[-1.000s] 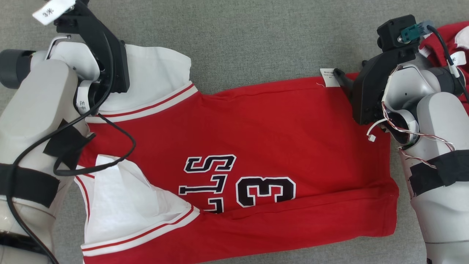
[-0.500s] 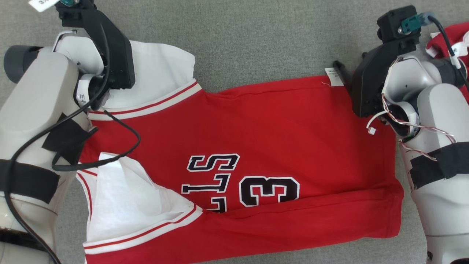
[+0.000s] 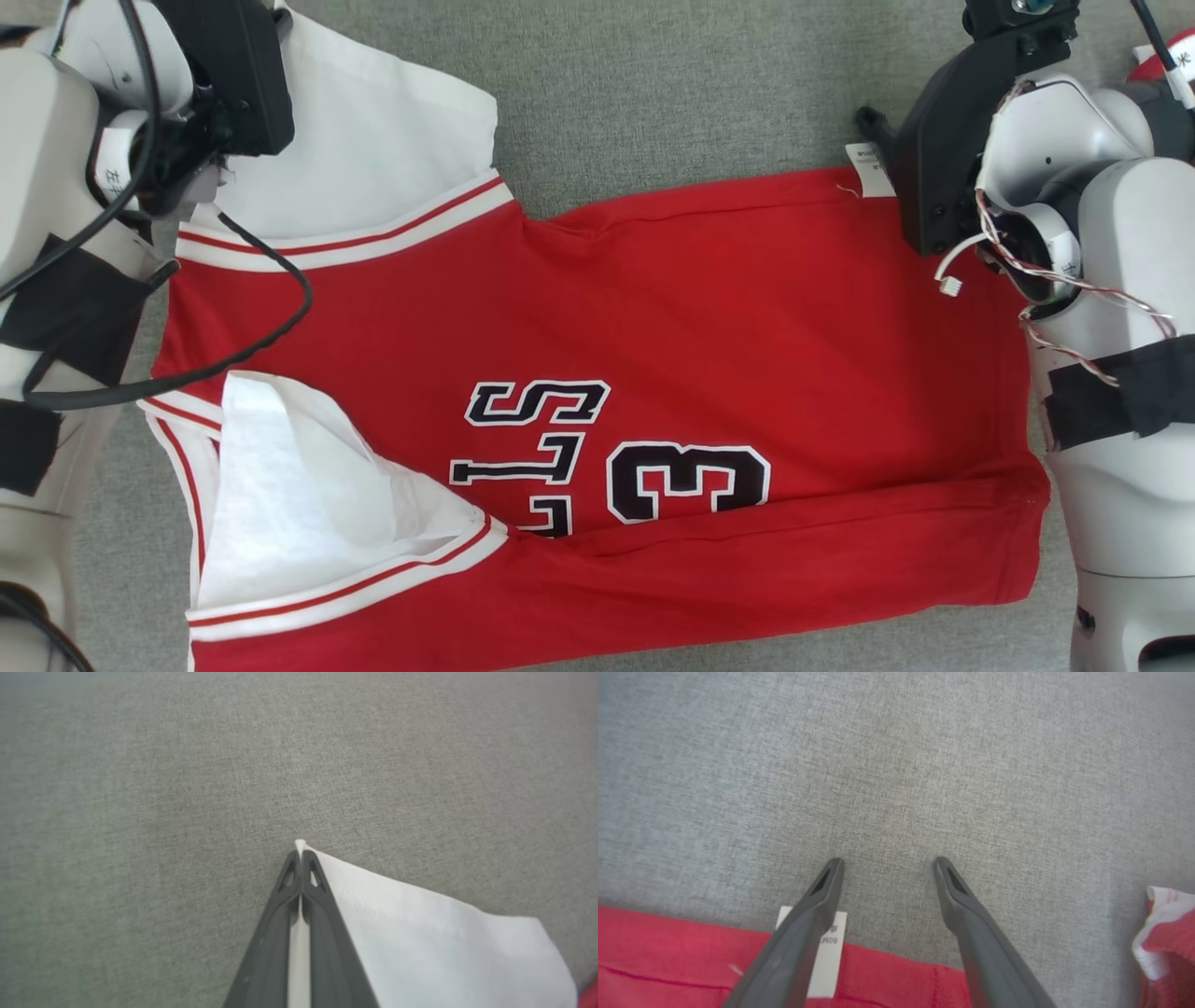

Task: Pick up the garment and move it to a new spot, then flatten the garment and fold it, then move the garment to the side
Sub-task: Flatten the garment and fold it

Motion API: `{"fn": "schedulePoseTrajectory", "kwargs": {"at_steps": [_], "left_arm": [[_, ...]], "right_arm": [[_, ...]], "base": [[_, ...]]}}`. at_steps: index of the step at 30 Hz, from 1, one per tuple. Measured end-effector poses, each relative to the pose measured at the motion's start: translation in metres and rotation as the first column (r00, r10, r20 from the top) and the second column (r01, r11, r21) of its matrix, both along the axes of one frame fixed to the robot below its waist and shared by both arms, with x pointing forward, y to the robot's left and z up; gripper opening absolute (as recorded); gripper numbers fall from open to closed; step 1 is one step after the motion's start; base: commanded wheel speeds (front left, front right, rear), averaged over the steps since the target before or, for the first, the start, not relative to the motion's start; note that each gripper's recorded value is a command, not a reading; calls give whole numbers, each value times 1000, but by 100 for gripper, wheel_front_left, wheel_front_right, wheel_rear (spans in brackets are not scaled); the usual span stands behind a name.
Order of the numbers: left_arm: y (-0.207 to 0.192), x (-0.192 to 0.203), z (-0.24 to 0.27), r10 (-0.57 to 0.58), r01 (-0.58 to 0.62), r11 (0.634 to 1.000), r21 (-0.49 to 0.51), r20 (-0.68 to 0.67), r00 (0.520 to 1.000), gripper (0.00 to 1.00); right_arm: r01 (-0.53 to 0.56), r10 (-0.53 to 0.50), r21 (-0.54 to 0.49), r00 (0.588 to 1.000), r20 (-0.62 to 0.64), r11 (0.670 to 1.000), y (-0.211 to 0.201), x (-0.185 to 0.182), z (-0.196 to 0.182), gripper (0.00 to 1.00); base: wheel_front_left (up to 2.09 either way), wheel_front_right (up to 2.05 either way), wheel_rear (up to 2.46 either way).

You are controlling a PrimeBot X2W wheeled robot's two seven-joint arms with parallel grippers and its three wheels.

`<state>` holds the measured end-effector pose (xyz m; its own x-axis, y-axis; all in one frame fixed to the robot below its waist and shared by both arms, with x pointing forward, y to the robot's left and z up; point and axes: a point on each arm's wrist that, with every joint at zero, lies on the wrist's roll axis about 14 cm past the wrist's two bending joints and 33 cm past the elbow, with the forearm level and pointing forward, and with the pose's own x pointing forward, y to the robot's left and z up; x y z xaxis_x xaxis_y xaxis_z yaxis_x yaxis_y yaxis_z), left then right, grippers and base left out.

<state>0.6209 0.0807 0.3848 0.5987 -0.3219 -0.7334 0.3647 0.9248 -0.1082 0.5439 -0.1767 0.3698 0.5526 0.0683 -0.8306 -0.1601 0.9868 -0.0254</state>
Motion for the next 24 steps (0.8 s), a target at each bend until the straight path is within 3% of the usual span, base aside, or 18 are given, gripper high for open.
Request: {"fn": "schedulePoseTrajectory", "kwargs": {"at_steps": [12,24], "left_arm": [[7,-11,-5,-8,7,1000,-18,-40,999,0],[7,-18,4,-5,4,1000,-27,-36,999,0]], "right_arm": [[-80,79,-55,997,-11,995,25,-9,-8,99],[-13,11,-80,1000,-27,997,5,-27,-10,100]], "base": [[0,0,0],[0,0,0]]}}
